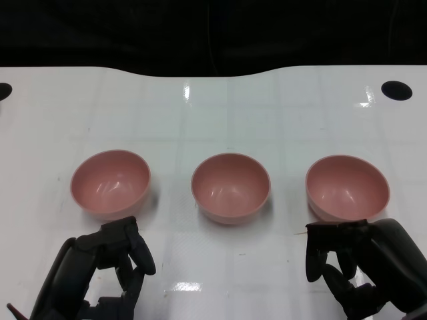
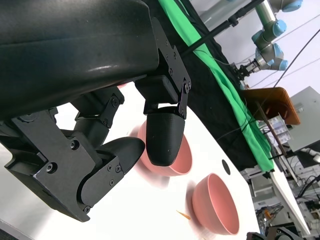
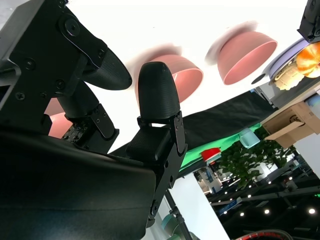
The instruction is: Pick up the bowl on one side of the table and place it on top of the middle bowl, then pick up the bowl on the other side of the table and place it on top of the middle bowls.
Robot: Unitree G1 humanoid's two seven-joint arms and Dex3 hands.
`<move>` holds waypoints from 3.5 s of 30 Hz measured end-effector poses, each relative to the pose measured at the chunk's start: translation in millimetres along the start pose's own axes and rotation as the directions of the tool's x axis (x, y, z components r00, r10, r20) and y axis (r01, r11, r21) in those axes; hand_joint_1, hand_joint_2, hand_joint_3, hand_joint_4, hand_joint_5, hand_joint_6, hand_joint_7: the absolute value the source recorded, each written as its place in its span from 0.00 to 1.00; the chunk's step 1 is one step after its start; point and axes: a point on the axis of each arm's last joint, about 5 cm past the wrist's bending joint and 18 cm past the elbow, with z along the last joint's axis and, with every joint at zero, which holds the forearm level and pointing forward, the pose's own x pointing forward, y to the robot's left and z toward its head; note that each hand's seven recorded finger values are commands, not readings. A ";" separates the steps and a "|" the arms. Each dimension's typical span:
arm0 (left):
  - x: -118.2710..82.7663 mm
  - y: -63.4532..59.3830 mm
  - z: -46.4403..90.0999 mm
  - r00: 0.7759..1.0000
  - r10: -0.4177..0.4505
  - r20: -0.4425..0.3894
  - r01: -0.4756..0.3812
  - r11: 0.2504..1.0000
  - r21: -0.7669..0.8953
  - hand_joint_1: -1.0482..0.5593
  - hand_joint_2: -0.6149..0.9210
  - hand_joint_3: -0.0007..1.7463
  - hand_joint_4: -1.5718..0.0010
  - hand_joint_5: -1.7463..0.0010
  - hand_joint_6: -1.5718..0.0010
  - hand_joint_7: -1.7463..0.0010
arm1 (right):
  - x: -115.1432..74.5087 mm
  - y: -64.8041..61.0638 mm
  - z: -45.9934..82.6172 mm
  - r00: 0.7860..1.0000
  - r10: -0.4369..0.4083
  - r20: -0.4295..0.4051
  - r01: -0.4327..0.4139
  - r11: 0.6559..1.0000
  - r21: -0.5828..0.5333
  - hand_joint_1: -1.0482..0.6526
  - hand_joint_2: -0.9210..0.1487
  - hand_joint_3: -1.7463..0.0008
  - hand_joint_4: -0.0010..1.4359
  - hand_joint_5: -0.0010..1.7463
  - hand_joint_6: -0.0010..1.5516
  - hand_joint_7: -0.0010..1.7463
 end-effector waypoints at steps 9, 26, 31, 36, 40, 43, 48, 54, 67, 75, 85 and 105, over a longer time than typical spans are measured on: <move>-1.2 0.5 -0.1 1.000 0.002 0.003 -0.002 1.000 -0.003 0.57 0.64 0.82 0.43 0.00 0.50 0.07 | -0.7 -0.2 0.7 1.000 -0.001 0.001 0.001 1.000 0.000 0.59 0.80 0.04 0.70 1.00 0.59 0.84; -2.5 3.1 2.7 1.000 -0.001 0.012 0.001 1.000 0.007 0.57 0.65 0.81 0.44 0.00 0.51 0.06 | 0.8 -5.1 7.1 0.999 -0.017 -0.041 0.017 1.000 0.015 0.56 0.59 0.27 0.60 0.91 0.56 0.55; -3.8 2.9 2.3 1.000 -0.002 0.007 0.002 1.000 0.006 0.57 0.65 0.80 0.44 0.00 0.51 0.06 | 2.1 -7.8 9.2 0.997 -0.022 -0.079 0.020 0.999 -0.029 0.51 0.37 0.57 0.56 0.72 0.57 0.33; -4.0 2.9 2.3 1.000 -0.002 0.008 0.002 1.000 0.005 0.57 0.66 0.80 0.44 0.00 0.51 0.06 | 2.7 -8.5 9.6 0.995 -0.049 -0.089 0.041 0.995 -0.091 0.42 0.07 0.93 0.45 0.55 0.51 0.15; -3.5 3.0 2.5 1.000 -0.003 0.013 0.002 1.000 0.006 0.57 0.66 0.79 0.45 0.00 0.52 0.06 | 3.8 -9.4 9.6 0.993 -0.080 -0.090 0.068 0.990 -0.126 0.40 0.03 0.98 0.36 0.44 0.45 0.08; -3.4 2.8 2.6 1.000 -0.007 0.013 0.007 1.000 0.005 0.57 0.66 0.79 0.45 0.00 0.52 0.05 | 5.8 -10.0 8.9 0.991 -0.092 -0.098 0.074 0.982 -0.174 0.37 0.02 0.99 0.30 0.36 0.40 0.05; -2.9 3.1 2.7 1.000 -0.006 0.015 0.006 1.000 -0.007 0.58 0.67 0.79 0.45 0.00 0.52 0.05 | 9.5 -12.0 8.6 0.987 -0.119 -0.107 0.090 0.965 -0.247 0.33 0.01 1.00 0.21 0.31 0.32 0.01; -0.8 3.8 3.3 1.000 -0.010 0.021 0.010 1.000 -0.009 0.59 0.67 0.79 0.44 0.00 0.52 0.05 | 17.1 -17.2 11.2 0.979 -0.126 -0.160 0.068 0.943 -0.326 0.28 0.02 1.00 0.11 0.33 0.23 0.00; 2.6 4.1 4.2 1.000 -0.013 0.028 0.013 1.000 -0.002 0.58 0.66 0.79 0.44 0.00 0.52 0.06 | 34.5 -21.7 8.9 0.953 -0.049 -0.299 -0.090 0.897 -0.433 0.26 0.05 1.00 0.05 0.35 0.21 0.01; 7.0 3.6 5.6 0.999 -0.023 0.038 0.023 1.000 0.020 0.58 0.64 0.81 0.44 0.00 0.51 0.06 | 48.8 -13.8 -1.7 0.931 0.008 -0.365 -0.193 0.860 -0.473 0.26 0.04 1.00 0.08 0.34 0.20 0.00; 8.2 2.5 5.6 0.999 -0.024 0.045 0.024 1.000 0.017 0.57 0.64 0.80 0.44 0.00 0.52 0.06 | 60.6 2.8 -19.8 0.880 0.096 -0.465 -0.333 0.823 -0.461 0.24 0.01 1.00 0.16 0.24 0.21 0.00; 15.3 -1.5 4.6 0.998 -0.038 0.049 0.036 0.999 0.028 0.58 0.61 0.85 0.42 0.03 0.48 0.10 | 80.0 23.3 -48.2 0.891 0.113 -0.439 -0.345 0.798 -0.495 0.48 0.00 0.97 0.55 0.88 0.65 0.07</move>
